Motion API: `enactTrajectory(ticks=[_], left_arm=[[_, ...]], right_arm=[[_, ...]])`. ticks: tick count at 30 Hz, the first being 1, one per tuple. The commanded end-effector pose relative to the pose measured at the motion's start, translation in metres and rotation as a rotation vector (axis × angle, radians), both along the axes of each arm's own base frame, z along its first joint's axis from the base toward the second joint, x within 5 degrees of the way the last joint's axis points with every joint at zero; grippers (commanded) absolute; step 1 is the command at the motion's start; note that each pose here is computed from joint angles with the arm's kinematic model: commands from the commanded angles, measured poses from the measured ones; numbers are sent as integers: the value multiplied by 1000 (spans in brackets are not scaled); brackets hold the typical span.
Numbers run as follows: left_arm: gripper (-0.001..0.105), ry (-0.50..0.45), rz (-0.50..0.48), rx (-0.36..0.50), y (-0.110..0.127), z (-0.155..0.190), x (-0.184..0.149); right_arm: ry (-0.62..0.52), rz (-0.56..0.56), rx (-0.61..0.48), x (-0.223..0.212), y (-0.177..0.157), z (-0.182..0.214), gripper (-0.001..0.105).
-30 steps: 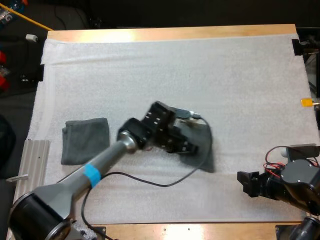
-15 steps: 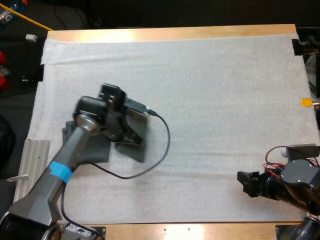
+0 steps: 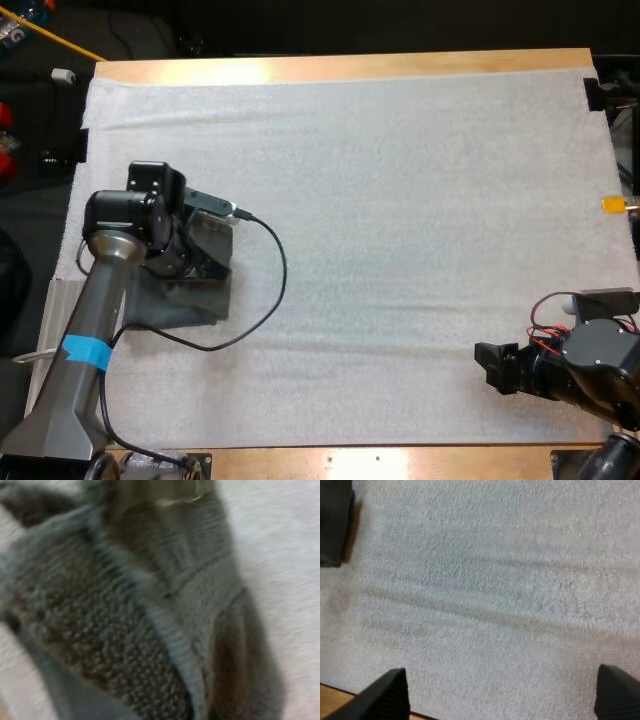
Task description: Pick towel from pile, fold and stack
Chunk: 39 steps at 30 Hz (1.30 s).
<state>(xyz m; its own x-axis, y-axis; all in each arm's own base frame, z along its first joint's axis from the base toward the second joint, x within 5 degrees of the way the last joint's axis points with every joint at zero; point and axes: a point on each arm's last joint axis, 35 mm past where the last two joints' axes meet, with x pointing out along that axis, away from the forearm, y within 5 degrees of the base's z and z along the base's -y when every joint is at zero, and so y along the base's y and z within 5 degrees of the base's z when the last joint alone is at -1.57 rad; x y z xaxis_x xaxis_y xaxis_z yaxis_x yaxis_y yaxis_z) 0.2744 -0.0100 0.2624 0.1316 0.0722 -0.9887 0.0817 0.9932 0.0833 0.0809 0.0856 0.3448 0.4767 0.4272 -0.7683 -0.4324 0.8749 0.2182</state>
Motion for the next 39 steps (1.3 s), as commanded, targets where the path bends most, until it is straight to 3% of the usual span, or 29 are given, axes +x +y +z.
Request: enactTrajectory(ticks=[1,6,8,11,13,16,22,24,29,32,37,39], left_arm=[[0,0,10,30,4,-1,-2],[1,22,52,32,16,-15,-7],[6,29,59,48,18,-17,-8],[27,17,67,120,20,-17,-7],[48,12,72,154,21,-17,-7],[65,5,79,203,23,-16,-6],[64,-8,138,313,27,-14,-7],[64,-11,142,290,26,-14,-7],[64,-5,141,121,21,-16,-7],[64,1,136,68,19,-20,-8],[64,-7,162,-85,25,-40,-9],[64,10,180,-87,29,-49,-9]], right_arm=[[-6,-1,-5,-1,-1,2,72],[-6,-1,-5,-1,-1,2,72],[-3,2,-1,-1,-1,2,72],[-10,8,18,0,1,3,72],[-19,22,58,2,3,6,72],[-45,42,130,4,8,11,72],[-106,105,274,9,18,24,72],[-113,111,288,9,19,25,72],[-107,124,298,9,19,26,72],[-91,153,312,8,20,26,72],[-82,167,320,8,20,26,72],[-82,167,320,8,20,26,72]])
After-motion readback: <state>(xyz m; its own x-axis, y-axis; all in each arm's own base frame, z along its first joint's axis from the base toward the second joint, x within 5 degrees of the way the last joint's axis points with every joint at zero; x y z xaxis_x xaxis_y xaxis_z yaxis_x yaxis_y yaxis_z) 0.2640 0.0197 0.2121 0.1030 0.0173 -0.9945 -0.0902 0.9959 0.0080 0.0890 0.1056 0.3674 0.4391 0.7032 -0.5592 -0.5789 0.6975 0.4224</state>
